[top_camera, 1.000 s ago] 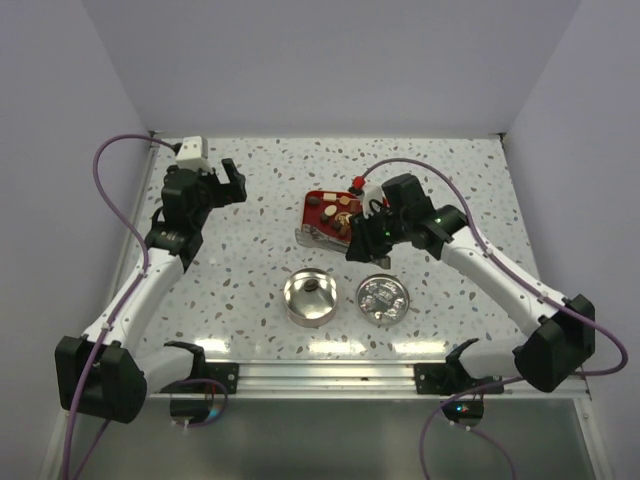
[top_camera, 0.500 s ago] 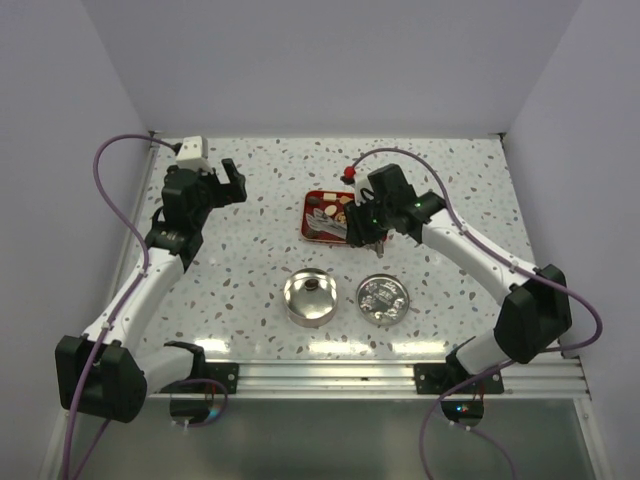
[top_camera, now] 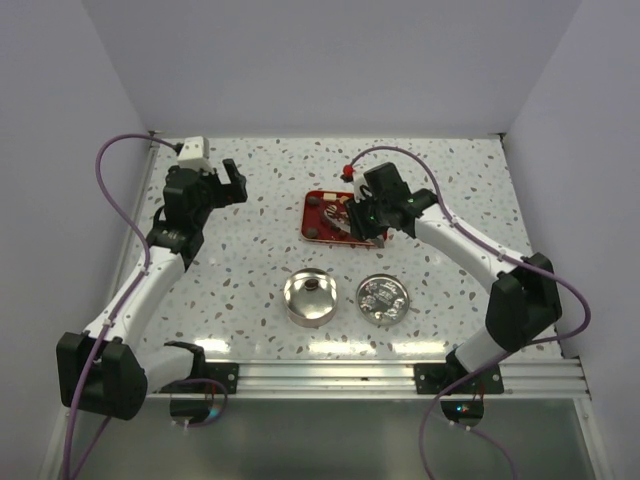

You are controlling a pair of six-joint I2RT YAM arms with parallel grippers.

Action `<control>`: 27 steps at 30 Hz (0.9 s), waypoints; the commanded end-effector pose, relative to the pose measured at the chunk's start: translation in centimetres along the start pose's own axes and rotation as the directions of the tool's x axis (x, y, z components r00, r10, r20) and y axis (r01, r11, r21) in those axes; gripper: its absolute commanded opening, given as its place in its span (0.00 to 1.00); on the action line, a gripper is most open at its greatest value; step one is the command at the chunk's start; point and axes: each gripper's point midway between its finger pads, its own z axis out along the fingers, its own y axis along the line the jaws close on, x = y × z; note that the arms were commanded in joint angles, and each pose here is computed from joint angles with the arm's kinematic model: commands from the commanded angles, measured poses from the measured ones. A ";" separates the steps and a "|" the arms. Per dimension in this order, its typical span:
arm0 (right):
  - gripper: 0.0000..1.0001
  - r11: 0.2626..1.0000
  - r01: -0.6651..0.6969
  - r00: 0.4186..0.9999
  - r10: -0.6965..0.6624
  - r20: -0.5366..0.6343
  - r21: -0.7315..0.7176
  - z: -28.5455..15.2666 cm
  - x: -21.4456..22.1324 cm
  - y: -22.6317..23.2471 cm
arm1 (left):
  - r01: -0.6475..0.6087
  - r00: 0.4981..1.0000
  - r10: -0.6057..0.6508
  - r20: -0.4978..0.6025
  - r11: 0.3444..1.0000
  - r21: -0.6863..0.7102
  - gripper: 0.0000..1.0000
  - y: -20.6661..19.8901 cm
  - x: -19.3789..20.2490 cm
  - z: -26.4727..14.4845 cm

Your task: Pack the chocolate

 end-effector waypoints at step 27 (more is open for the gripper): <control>0.27 0.999 0.036 0.999 -0.036 0.028 0.014 1.6 -1.8 -0.5 | 0.006 1.000 -0.006 0.019 1.000 0.005 1.00 -0.1 -0.8 0.3</control>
